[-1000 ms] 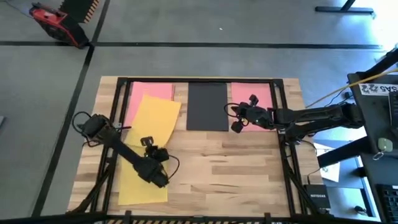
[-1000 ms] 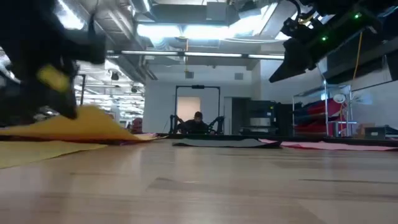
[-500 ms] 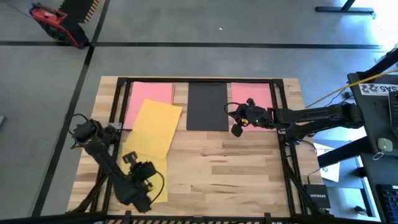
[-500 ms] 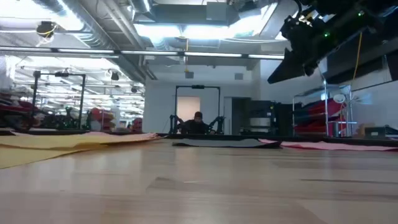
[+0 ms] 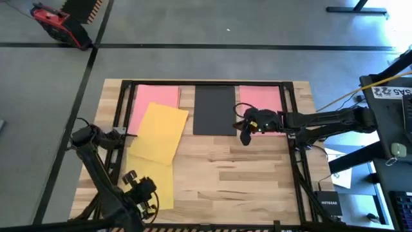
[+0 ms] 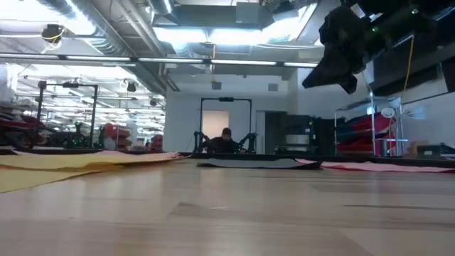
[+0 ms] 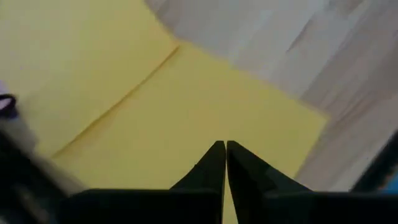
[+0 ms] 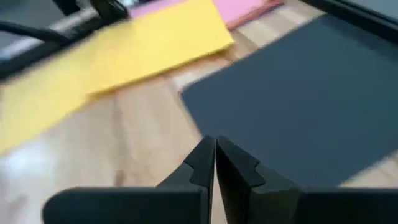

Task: Organize paper
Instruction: Stack the yellow paper on top of the other yellow paper

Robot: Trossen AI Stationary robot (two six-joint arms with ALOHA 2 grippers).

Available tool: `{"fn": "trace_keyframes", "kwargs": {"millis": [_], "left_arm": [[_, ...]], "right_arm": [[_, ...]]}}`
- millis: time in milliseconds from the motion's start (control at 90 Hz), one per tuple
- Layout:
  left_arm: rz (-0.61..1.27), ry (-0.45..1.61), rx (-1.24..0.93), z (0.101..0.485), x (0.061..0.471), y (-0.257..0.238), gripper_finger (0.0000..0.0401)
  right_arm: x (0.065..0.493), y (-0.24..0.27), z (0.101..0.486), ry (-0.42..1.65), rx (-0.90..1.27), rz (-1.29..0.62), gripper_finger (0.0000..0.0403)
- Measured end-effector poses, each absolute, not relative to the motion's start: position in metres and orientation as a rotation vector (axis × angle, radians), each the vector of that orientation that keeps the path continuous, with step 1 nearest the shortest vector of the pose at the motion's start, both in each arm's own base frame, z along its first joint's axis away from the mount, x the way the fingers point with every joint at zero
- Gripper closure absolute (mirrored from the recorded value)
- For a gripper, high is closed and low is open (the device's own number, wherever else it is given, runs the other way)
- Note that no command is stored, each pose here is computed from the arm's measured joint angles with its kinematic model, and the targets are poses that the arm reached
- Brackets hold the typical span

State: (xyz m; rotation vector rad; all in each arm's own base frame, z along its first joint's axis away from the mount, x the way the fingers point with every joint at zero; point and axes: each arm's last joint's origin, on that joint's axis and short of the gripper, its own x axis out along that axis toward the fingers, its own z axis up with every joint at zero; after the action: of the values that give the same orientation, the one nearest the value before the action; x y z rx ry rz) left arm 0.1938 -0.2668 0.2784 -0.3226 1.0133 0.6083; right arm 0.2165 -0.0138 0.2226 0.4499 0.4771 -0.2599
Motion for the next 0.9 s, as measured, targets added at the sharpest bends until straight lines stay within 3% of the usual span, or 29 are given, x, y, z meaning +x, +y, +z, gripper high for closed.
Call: {"fn": "trace_keyframes", "kwargs": {"millis": [478, 689, 900], "left_arm": [[0.519, 0.550, -0.593, 0.382, 0.180, -0.161, 0.0401], [0.511, 0.372, -0.612, 0.389, 0.193, -0.115, 0.0401], [0.423, 0.305, -0.709, 0.363, 0.213, -0.074, 0.0401]], "right_arm": [[0.228, -0.010, 0.263, 0.366, 0.484, -0.062, 0.0398], [0.229, -0.009, 0.264, 0.389, 0.464, 0.129, 0.0398], [0.238, -0.031, 0.260, 0.365, 0.494, 0.204, 0.0402]]}}
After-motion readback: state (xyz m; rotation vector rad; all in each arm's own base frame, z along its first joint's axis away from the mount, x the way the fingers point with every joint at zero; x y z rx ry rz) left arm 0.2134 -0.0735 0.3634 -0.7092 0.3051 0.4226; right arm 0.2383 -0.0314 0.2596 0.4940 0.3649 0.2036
